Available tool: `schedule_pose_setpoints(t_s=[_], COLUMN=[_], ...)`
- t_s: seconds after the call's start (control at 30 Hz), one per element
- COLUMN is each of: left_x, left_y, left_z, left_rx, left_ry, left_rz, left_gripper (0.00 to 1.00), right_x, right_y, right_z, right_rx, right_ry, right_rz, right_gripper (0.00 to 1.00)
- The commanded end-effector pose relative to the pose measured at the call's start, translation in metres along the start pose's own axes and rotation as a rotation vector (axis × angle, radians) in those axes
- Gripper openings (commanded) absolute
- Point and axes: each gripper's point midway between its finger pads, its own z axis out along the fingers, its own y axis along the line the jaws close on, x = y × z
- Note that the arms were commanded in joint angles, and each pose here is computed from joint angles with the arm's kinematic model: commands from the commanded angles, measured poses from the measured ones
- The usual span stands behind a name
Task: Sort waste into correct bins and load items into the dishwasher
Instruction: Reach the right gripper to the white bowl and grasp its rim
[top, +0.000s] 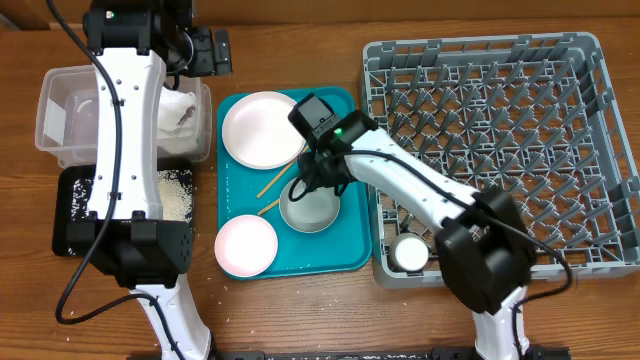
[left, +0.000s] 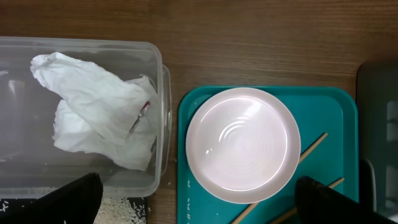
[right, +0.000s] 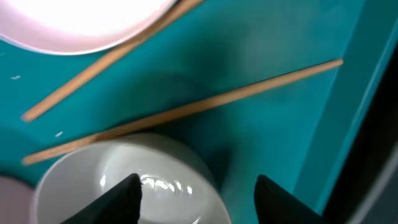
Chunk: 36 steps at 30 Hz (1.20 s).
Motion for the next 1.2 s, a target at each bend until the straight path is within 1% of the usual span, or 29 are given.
schedule_pose_setpoints(t_s=[0.0, 0.1, 0.17, 0.23, 0.3, 0.37, 0.4, 0.5, 0.57, 0.7, 0.77, 0.8, 0.83, 0.9, 0.93, 1.0, 1.1, 1.17], left_x=[-0.009, -0.009, -0.009, -0.009, -0.009, -0.009, -0.009, -0.009, -0.009, -0.009, -0.009, -0.009, -0.009, -0.009, -0.009, -0.009, -0.009, -0.009], left_y=[0.001, 0.001, 0.001, 0.001, 0.001, 0.001, 0.001, 0.001, 0.001, 0.001, 0.001, 0.001, 0.001, 0.001, 0.001, 0.001, 0.001, 0.001], left_z=[-0.02, -0.02, -0.02, -0.02, -0.02, -0.02, -0.02, -0.02, -0.02, -0.02, -0.02, -0.02, -0.02, -0.02, -0.02, -0.02, -0.02, -0.02], left_rx=[-0.005, -0.005, -0.005, -0.005, -0.005, -0.005, -0.005, -0.005, -0.005, -0.005, -0.005, -0.005, -0.005, -0.005, -0.005, -0.005, -0.005, -0.005], left_ry=[-0.058, -0.058, -0.058, -0.058, -0.058, -0.058, -0.058, -0.058, -0.058, -0.058, -0.058, -0.058, -0.058, -0.058, -0.058, -0.058, -0.058, -0.058], left_rz=[-0.003, -0.003, -0.003, -0.003, -0.003, -0.003, -0.003, -0.003, -0.003, -0.003, -0.003, -0.003, -0.003, -0.003, -0.003, -0.003, -0.003, -0.003], left_gripper=[1.0, 1.0, 1.0, 1.0, 1.0, 1.0, 1.0, 1.0, 1.0, 1.0, 1.0, 1.0, 1.0, 1.0, 1.0, 1.0, 1.0, 1.0], right_x=[-0.001, 0.006, 0.003, 0.0, -0.004, -0.01, -0.012, -0.024, -0.032, -0.046, -0.049, -0.049, -0.049, -0.048, -0.048, -0.051, -0.066, -0.074], right_y=[-0.002, -0.003, -0.001, 0.0, 0.003, 0.004, 0.005, 0.006, 0.006, 0.004, 0.005, 0.005, 0.004, 0.003, 0.003, 0.0, -0.022, -0.034], right_z=[0.021, 0.034, 0.032, 0.029, 0.022, 0.011, 0.006, -0.018, -0.034, -0.066, -0.071, -0.071, -0.071, -0.067, -0.066, -0.067, -0.079, -0.086], right_rx=[0.021, 0.02, 0.017, 0.014, 0.009, 0.011, 0.011, 0.025, 0.038, 0.065, 0.063, 0.062, 0.065, 0.068, 0.069, 0.078, 0.169, 0.177], right_ry=[0.025, 0.065, 0.056, 0.049, 0.042, 0.036, 0.033, 0.012, -0.012, -0.058, -0.071, -0.072, -0.072, -0.067, -0.066, -0.079, -0.15, -0.17], right_rz=[-0.062, -0.089, -0.089, -0.089, -0.089, -0.089, -0.089, -0.09, -0.089, -0.091, -0.091, -0.091, -0.089, -0.087, -0.086, -0.066, 0.026, 0.05], right_gripper=[0.54, 0.51, 0.41, 0.34, 0.29, 0.28, 0.24, 0.08, 0.04, 0.04, 0.04, 0.06, 0.11, 0.08, 0.04, 0.04, 0.04, 0.04])
